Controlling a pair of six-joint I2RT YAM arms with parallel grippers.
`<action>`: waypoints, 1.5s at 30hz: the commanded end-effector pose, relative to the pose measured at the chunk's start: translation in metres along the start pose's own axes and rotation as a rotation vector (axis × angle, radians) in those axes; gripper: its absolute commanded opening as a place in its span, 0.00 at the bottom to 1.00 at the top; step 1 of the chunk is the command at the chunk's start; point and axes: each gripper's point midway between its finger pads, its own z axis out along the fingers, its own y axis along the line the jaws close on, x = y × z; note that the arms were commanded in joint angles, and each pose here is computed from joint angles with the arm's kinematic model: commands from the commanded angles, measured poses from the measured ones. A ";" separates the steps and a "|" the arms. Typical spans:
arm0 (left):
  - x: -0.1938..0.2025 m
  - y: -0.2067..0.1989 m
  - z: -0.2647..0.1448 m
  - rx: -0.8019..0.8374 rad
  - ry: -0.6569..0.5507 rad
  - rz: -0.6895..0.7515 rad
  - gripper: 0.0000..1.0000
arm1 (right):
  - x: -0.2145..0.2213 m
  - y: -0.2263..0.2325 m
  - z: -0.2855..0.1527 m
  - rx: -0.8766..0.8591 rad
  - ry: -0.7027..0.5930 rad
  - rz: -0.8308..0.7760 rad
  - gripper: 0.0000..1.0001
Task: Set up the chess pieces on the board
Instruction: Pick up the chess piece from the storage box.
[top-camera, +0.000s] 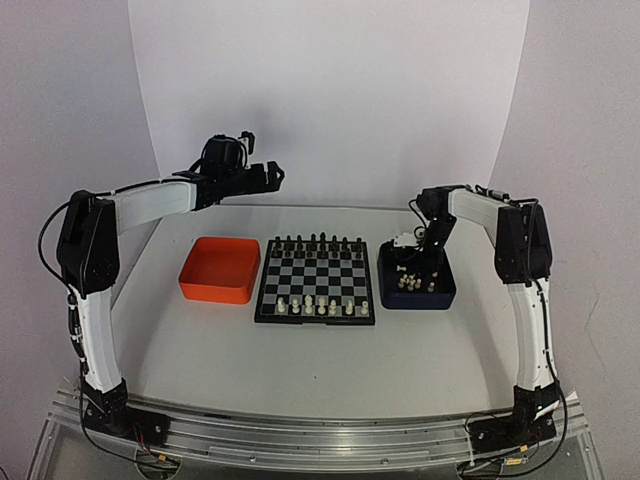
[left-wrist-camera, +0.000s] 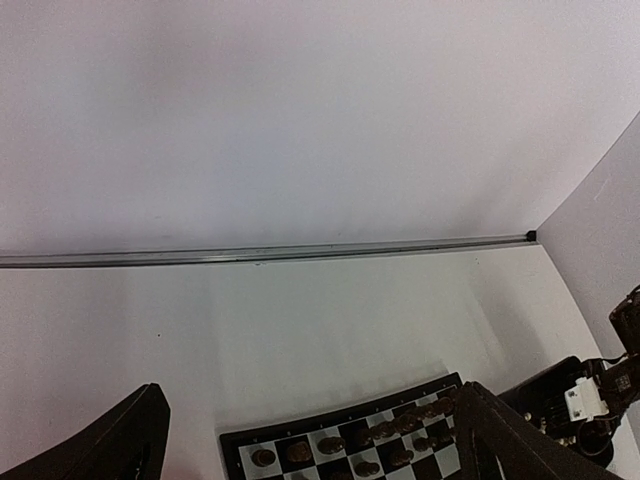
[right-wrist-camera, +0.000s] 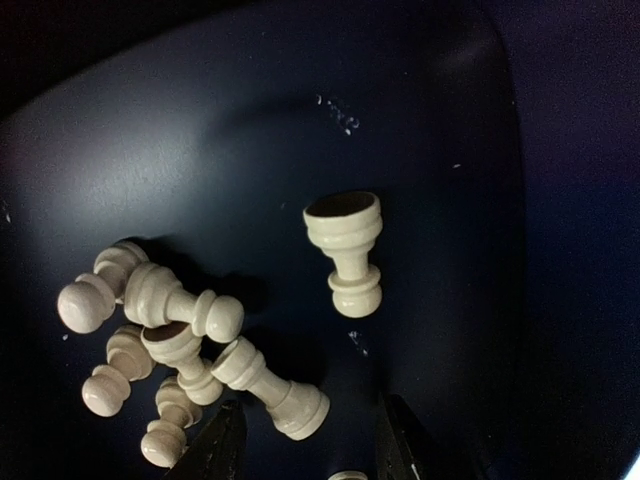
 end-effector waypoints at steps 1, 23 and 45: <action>-0.034 -0.008 -0.019 0.013 -0.085 0.011 1.00 | 0.002 0.009 0.011 -0.048 0.007 0.002 0.40; -0.033 -0.006 -0.015 -0.004 -0.067 0.031 1.00 | -0.001 0.019 0.032 -0.115 -0.022 -0.030 0.26; -0.028 -0.007 -0.006 0.002 -0.033 0.037 1.00 | 0.017 0.031 0.044 -0.145 0.050 -0.048 0.17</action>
